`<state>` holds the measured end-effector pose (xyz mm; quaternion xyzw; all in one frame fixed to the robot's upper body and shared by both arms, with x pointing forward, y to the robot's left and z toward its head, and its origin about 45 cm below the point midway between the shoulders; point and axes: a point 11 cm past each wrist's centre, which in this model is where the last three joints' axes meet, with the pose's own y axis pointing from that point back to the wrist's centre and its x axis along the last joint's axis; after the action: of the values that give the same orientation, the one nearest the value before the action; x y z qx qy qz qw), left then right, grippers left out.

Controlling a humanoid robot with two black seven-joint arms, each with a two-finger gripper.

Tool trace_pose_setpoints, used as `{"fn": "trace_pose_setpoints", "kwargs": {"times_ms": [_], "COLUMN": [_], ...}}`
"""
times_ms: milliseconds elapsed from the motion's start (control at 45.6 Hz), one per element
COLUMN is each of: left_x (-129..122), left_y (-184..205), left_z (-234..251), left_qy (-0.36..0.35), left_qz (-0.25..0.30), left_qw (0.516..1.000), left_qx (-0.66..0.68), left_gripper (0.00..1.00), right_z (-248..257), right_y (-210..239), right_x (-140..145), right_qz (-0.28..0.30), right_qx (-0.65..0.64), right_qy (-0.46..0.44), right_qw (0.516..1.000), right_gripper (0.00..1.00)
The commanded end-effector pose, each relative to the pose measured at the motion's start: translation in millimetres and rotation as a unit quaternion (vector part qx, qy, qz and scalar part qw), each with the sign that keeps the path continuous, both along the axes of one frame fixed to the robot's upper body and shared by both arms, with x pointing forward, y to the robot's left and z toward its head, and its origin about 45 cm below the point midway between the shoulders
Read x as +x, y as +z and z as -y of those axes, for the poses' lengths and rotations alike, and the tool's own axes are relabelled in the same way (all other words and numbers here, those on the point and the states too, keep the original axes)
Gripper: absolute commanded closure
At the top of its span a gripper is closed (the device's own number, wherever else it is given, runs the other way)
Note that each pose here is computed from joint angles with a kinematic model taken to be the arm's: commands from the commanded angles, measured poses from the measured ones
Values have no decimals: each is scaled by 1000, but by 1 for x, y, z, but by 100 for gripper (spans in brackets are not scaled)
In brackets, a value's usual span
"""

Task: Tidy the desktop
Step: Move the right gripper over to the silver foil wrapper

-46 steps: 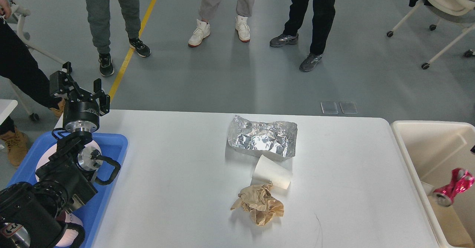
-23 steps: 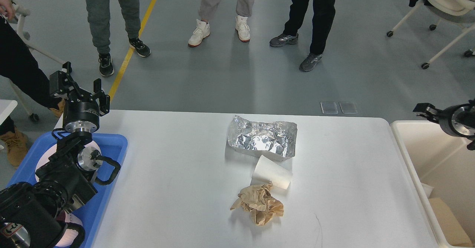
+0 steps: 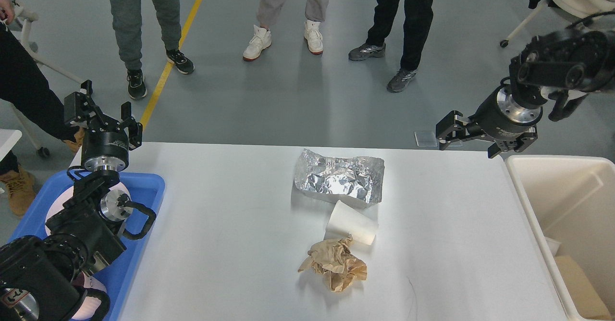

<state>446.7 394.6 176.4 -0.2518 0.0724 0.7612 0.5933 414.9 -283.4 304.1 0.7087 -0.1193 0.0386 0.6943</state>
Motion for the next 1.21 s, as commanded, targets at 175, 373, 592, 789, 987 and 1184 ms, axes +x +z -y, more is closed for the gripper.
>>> {"fn": "trace_pose_setpoints", "kwargs": {"times_ms": [175, 373, 592, 789, 987, 1184], "left_x": [0, 0, 0, 0, 0, 0], "left_y": [0, 0, 0, 0, 0, 0], "left_z": [0, 0, 0, 0, 0, 0], "left_qy": [0, 0, 0, 0, 0, 0], "left_qz": [0, 0, 0, 0, 0, 0], "left_qw": [1000, 1000, 1000, 1000, 1000, 1000], "left_qx": [0, 0, 0, 0, 0, 0], "left_gripper": [4, 4, 4, 4, 4, 4], "right_z": [-63, -54, -28, -40, -71, -98], "right_y": [74, 37, -57, -106, -141, -160], "right_x": [-14, -4, 10, 19, 11, 18], "right_qz": [11, 16, 75, 100, 92, 112], "right_qx": [47, 49, 18, 16, 16, 23], "right_qy": [33, 14, -27, -21, 14, 37], "right_qw": [998, 999, 997, 995, 996, 993], "right_gripper": [0, 0, 0, 0, 0, 0]}}
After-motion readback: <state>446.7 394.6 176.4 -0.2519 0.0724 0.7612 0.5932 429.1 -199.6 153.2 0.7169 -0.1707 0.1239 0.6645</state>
